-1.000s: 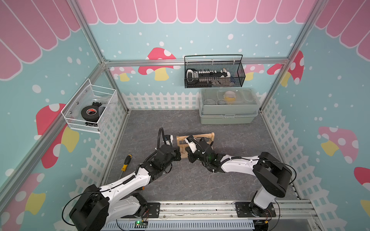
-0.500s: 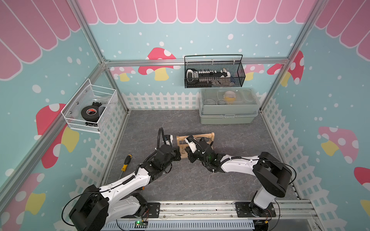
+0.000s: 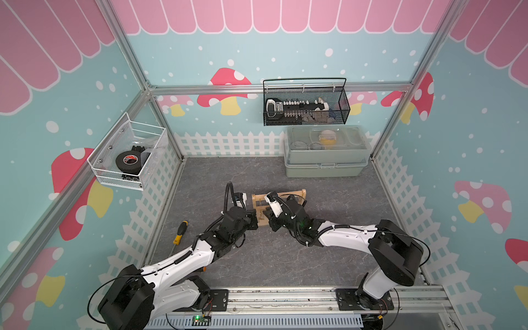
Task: Hang the necklace on the jewelry display stand
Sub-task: Adjust the necklace on the stand.
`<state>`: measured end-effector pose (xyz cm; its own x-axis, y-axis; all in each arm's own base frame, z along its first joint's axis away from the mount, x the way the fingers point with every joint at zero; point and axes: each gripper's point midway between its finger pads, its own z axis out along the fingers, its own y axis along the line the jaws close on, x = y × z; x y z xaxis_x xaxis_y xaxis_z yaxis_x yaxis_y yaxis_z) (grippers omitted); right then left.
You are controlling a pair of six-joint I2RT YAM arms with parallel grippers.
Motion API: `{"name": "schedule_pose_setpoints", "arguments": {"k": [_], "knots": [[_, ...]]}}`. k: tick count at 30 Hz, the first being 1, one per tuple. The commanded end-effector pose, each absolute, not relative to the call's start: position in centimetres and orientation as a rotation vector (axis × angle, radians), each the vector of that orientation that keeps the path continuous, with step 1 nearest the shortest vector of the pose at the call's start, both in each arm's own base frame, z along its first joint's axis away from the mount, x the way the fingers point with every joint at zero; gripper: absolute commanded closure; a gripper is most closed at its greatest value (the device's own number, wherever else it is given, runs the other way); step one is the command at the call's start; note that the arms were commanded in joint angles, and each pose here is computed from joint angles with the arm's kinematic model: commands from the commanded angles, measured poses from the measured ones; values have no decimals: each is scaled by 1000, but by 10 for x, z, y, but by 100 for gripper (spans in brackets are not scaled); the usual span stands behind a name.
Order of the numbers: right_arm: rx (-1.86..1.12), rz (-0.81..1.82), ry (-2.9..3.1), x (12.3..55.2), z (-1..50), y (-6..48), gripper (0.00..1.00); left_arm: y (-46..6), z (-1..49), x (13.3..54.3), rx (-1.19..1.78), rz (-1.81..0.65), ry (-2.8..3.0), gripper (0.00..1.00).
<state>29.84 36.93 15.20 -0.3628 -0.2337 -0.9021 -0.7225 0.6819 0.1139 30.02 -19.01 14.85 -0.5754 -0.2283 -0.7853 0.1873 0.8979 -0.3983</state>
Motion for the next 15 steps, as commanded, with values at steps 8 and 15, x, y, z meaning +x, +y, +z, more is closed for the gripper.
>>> {"name": "schedule_pose_setpoints", "arguments": {"k": [8, 15], "knots": [[-792, 629, 1936, 276, 159, 349, 69, -173, 150, 293, -82, -513, 2124, 82], [-794, 547, 1942, 268, 169, 322, 49, -160, 162, 293, -113, -456, 2106, 20]]}}
